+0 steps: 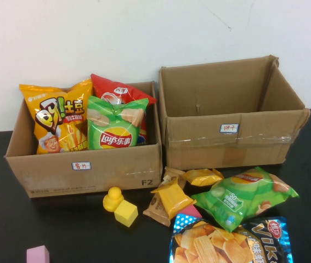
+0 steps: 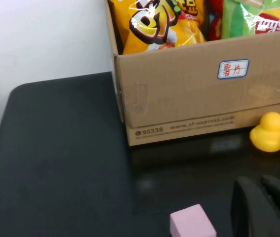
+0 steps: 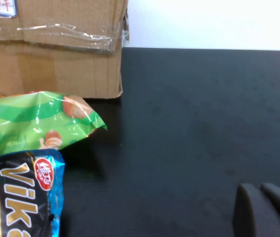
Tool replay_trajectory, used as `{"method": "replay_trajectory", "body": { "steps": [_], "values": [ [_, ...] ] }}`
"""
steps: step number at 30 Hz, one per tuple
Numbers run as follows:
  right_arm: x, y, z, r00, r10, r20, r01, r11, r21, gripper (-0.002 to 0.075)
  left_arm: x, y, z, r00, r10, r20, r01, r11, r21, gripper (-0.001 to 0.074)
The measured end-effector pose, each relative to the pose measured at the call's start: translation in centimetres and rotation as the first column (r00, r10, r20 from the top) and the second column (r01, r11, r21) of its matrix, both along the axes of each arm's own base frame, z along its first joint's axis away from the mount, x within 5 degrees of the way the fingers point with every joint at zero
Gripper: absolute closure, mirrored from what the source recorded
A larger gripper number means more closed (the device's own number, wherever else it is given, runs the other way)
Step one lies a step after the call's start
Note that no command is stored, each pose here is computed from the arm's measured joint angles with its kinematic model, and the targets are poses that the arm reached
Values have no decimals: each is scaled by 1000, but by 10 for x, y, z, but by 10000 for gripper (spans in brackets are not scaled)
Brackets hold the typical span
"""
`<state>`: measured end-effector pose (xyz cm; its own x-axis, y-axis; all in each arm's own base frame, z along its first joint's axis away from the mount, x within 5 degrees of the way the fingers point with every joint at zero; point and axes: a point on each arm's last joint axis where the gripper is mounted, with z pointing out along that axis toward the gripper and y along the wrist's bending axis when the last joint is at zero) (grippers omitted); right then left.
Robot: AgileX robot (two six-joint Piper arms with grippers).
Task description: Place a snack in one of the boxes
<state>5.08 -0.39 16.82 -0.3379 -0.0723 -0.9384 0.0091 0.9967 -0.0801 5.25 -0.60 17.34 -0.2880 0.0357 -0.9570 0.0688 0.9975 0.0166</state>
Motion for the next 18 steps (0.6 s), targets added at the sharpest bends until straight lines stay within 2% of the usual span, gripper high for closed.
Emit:
{"method": "replay_trajectory", "body": {
  "steps": [18],
  "values": [
    [0, 0, 0, 1000, 0, 0, 0, 1000, 0, 725, 0, -1, 0, 1000, 1, -3, -1, 998, -61, 737]
  ]
}}
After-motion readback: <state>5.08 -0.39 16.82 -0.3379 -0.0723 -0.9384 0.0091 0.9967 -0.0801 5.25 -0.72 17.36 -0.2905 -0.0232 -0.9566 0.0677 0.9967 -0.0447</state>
